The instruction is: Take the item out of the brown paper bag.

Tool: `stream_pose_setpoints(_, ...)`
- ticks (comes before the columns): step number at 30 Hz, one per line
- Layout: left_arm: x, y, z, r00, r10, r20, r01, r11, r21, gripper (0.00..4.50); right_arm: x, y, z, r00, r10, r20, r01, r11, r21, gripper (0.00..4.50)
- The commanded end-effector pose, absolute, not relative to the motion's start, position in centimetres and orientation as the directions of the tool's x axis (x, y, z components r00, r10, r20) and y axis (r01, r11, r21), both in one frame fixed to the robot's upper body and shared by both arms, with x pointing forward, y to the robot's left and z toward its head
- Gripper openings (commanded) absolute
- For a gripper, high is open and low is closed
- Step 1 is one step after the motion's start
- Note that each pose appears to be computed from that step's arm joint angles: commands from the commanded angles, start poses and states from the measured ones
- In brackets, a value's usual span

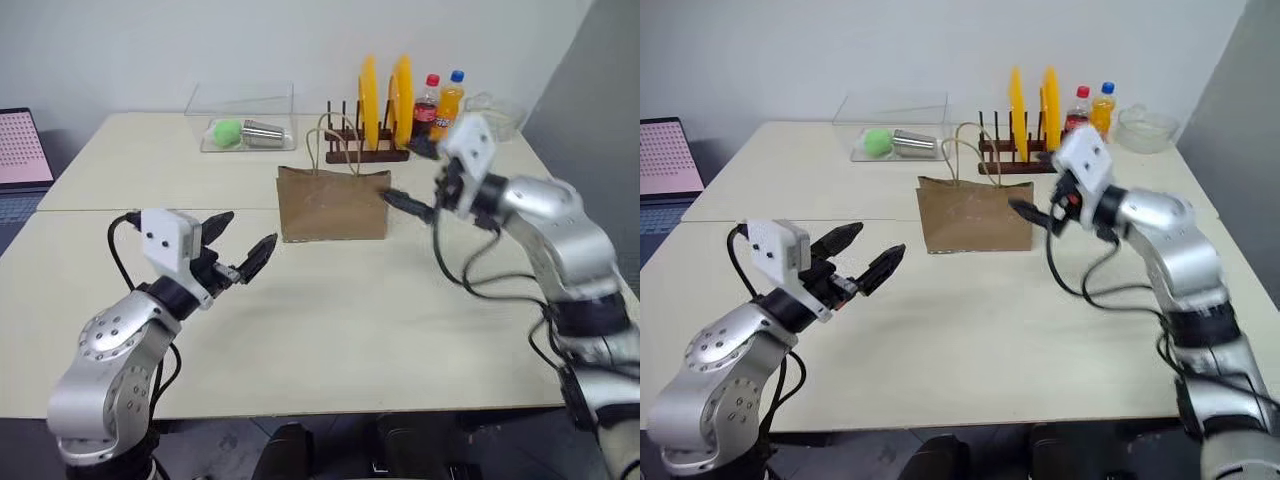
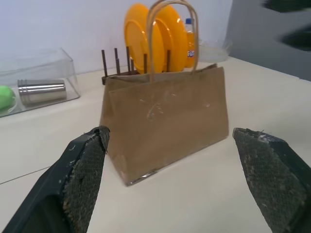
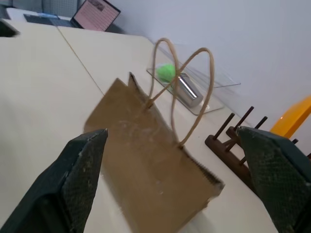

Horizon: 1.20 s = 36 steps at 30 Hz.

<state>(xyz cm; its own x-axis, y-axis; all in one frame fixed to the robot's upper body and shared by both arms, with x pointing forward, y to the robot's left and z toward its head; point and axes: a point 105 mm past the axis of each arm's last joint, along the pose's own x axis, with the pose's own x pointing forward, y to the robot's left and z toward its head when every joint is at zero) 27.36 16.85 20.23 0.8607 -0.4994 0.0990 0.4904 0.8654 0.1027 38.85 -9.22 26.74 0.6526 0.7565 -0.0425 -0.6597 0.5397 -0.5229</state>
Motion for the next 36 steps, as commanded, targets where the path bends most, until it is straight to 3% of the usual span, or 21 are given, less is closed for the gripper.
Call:
stream_pose_setpoints(1, 25.4, 15.1, 21.4, 0.801, -0.583, 0.138, 0.564, 0.811, 0.155, 4.3, 42.7, -9.4, 28.7, 0.719, 0.693, -0.051, -0.57, 0.547, -0.614, 4.5)
stream_pose_setpoints(2, 24.8, 14.7, 21.1, 0.781, -0.612, 0.122, 0.593, 0.789, 0.162, 4.3, 43.8, -9.5, 29.3, 0.741, 0.67, -0.05, -0.546, 0.557, -0.626, 4.5)
stream_pose_setpoints(4, 24.2, 14.3, 20.8, 0.759, -0.643, 0.101, 0.624, 0.763, 0.171, 4.33, 45.2, -9.4, 29.6, 0.764, 0.641, -0.071, -0.525, 0.554, -0.646, 3.88)
stream_pose_setpoints(14, 23.6, 13.0, 20.3, 0.706, -0.704, 0.078, 0.677, 0.703, 0.219, 4.33, 47.6, -8.0, 26.8, 0.834, 0.513, -0.202, -0.467, 0.463, -0.753, 0.2)
stream_pose_setpoints(15, 23.6, 13.0, 20.1, 0.704, -0.707, 0.074, 0.679, 0.7, 0.223, 4.33, 47.6, -7.9, 26.4, 0.839, 0.502, -0.21, -0.462, 0.453, -0.763, 0.02)
stream_pose_setpoints(21, 23.7, 13.3, 18.9, 0.699, -0.713, 0.051, 0.685, 0.689, 0.235, 4.33, 47.5, -6.8, 24.4, 0.821, 0.493, -0.288, -0.487, 0.343, -0.803, 0.02)
stream_pose_setpoints(30, 22.6, 13.3, 17.2, 0.666, -0.746, -0.011, 0.719, 0.639, 0.273, 4.33, 45.4, -6.9, 22.4, 0.632, 0.587, -0.506, -0.688, 0.126, -0.714, 0.02)
stream_pose_setpoints(36, 21.7, 13.3, 15.9, 0.612, -0.786, -0.089, 0.769, 0.564, 0.301, 4.33, 43.2, -7.8, 21.2, 0.452, 0.632, -0.63, -0.789, -0.046, -0.613, 0.02)
